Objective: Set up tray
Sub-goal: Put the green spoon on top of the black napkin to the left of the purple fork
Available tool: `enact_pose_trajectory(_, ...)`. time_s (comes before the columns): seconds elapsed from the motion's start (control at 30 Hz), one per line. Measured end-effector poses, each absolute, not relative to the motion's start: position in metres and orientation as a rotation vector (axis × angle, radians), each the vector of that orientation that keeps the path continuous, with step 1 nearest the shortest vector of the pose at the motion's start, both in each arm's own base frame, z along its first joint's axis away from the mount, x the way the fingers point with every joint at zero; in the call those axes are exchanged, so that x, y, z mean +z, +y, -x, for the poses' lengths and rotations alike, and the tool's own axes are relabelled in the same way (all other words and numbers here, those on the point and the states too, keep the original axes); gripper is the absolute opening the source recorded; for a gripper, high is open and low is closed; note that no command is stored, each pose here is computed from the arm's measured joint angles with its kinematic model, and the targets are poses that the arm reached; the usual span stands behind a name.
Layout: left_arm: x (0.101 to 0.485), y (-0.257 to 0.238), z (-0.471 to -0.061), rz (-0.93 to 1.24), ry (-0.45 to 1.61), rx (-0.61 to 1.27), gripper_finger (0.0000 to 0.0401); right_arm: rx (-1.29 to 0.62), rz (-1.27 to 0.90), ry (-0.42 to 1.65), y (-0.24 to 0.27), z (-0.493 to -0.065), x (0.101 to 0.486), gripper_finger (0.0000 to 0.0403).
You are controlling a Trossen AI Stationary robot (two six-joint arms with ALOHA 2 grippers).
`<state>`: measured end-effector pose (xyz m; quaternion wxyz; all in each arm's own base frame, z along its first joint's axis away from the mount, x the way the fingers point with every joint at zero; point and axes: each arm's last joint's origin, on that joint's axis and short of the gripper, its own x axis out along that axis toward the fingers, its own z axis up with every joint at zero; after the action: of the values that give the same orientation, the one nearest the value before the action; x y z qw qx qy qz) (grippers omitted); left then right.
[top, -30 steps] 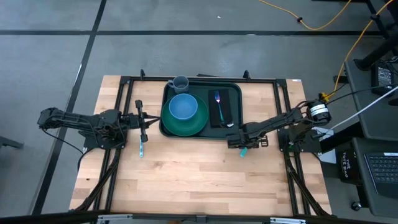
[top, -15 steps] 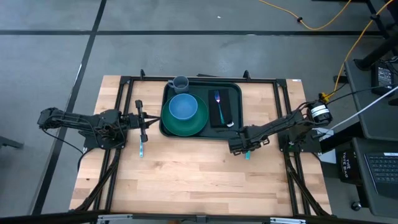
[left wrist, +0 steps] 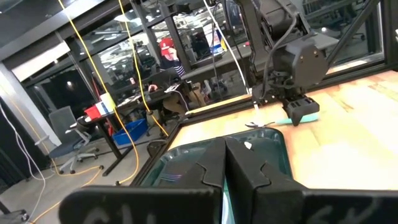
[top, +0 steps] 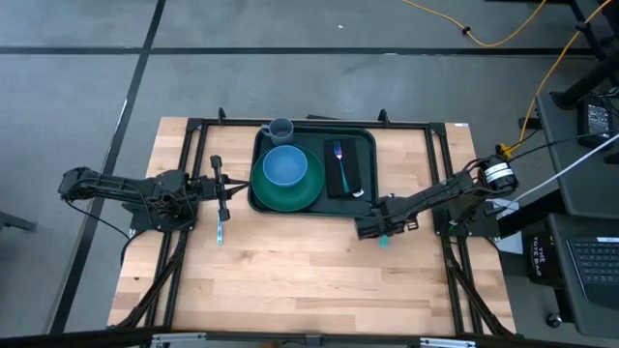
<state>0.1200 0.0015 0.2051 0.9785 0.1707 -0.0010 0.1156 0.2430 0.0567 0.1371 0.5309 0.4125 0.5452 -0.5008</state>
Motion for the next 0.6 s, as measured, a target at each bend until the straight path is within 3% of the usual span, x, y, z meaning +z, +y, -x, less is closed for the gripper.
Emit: enact_pose_trajectory(0.6,0.2021,-0.0006,-0.1205,-0.350,0.014,0.154,0.0005,-1.296,-1.047,1.194,0.0544,-0.2397,0.1325,0.0149)
